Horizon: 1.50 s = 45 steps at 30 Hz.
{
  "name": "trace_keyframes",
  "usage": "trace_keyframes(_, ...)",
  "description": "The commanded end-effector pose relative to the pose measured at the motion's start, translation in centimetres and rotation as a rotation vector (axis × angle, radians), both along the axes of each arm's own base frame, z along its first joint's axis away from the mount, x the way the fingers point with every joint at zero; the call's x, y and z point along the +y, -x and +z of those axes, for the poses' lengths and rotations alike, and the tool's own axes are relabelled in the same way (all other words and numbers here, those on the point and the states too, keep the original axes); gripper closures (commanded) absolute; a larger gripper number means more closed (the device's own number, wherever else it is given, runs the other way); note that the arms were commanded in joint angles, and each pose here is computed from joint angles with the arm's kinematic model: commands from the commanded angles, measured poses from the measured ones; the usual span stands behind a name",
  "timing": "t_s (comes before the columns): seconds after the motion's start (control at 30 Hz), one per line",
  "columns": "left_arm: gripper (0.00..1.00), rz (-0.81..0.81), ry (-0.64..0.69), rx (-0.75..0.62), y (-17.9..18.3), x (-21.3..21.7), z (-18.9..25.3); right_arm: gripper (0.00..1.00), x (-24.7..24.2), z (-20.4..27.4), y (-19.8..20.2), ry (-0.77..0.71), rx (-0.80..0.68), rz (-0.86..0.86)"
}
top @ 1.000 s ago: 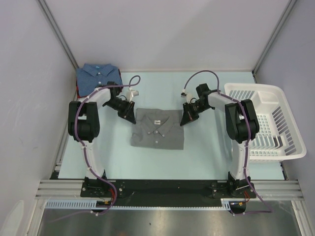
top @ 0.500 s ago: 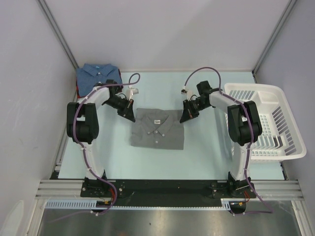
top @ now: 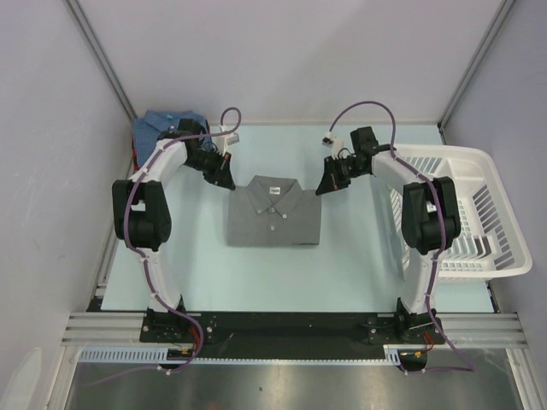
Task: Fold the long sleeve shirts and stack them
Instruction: Fold the shirt
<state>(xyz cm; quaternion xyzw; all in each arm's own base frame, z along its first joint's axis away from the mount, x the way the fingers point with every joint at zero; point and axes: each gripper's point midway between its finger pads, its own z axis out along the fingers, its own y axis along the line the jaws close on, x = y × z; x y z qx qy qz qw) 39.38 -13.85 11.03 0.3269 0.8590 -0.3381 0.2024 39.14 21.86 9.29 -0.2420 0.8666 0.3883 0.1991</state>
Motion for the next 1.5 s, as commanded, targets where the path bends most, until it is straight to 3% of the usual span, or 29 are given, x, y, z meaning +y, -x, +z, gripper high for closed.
trace_keyframes(0.0,1.00,0.037,-0.002,-0.084,-3.7,-0.1,0.2,1.00,-0.2,1.0,-4.0,0.009,-0.121,-0.041)
trace_keyframes(0.27,1.00,0.083,-0.071,-0.033,-5.7,0.7,-4.2,1.00,0.0,-3.4,-5.7,0.064,-0.087,-0.052)
trace_keyframes(0.47,0.97,0.113,-0.078,-0.008,-6.1,0.8,-5.6,1.00,-0.1,-4.0,-5.9,0.091,-0.086,-0.065)
trace_keyframes(0.53,0.87,0.122,-0.080,-0.009,-6.1,1.0,-5.3,0.86,-0.3,-3.0,-5.9,0.099,-0.098,-0.071)
trace_keyframes(0.57,0.74,0.127,-0.066,-0.014,-6.1,1.3,-4.8,0.79,-0.6,-2.4,-6.0,0.100,-0.102,-0.075)
trace_keyframes(0.63,0.57,0.127,0.027,-0.046,-5.4,1.0,-2.0,0.63,-1.1,0.2,-6.1,0.083,-0.124,-0.102)
trace_keyframes(0.67,0.47,0.148,0.043,-0.065,-5.4,1.8,-1.0,0.50,-1.3,1.3,-6.1,0.073,-0.131,-0.111)
trace_keyframes(0.73,0.33,0.140,0.069,-0.137,-4.3,1.9,2.3,0.37,-1.3,4.8,-5.1,0.016,-0.135,-0.121)
trace_keyframes(0.77,0.27,0.132,0.066,-0.168,-3.8,1.9,3.5,0.22,-1.0,6.2,-4.6,-0.005,-0.146,-0.116)
trace_keyframes(0.8,0.24,0.125,0.063,-0.233,-2.8,2.0,5.9,0.15,-0.7,7.4,-3.9,-0.028,-0.150,-0.109)
trace_keyframes(0.87,0.01,0.123,0.026,-0.364,-1.6,2.3,9.9,0.01,0.8,10.8,-1.9,-0.078,-0.181,-0.084)
trace_keyframes(0.97,0.01,0.112,-0.006,-0.546,-0.1,2.3,14.6,0.00,3.3,14.1,1.2,-0.130,-0.256,-0.014)
trace_keyframes(1.1,0.01,0.022,0.142,-0.698,2.6,0.2,18.0,0.00,6.6,14.5,5.6,-0.188,-0.255,0.070)
trace_keyframes(1.17,0.01,0.025,0.240,-0.628,4.1,-1.0,18.4,0.00,8.0,13.7,6.9,-0.221,-0.223,0.099)
trace_keyframes(1.2,0.01,0.018,0.260,-0.557,5.1,-1.6,17.3,0.00,8.7,12.0,8.7,-0.234,-0.104,0.092)
trace_keyframes(1.33,0.01,-0.021,0.416,-0.148,11.3,-5.7,13.4,0.00,10.5,9.8,11.6,-0.333,0.052,0.071)
trace_keyframes(1.37,0.01,-0.035,0.451,-0.161,11.3,-7.0,13.2,0.00,10.7,9.3,12.2,-0.337,0.084,0.068)
trace_keyframes(1.4,0.01,-0.008,0.477,-0.047,13.0,-7.4,10.3,0.00,11.1,9.0,12.4,-0.360,0.102,0.082)
trace_keyframes(1.43,0.00,0.052,0.508,0.048,13.9,-7.9,10.1,0.00,11.4,8.4,12.9,-0.370,0.141,0.073)
trace_keyframes(1.47,0.01,0.044,0.533,0.030,13.9,-8.6,9.7,0.00,11.6,8.0,13.1,-0.372,0.159,0.071)
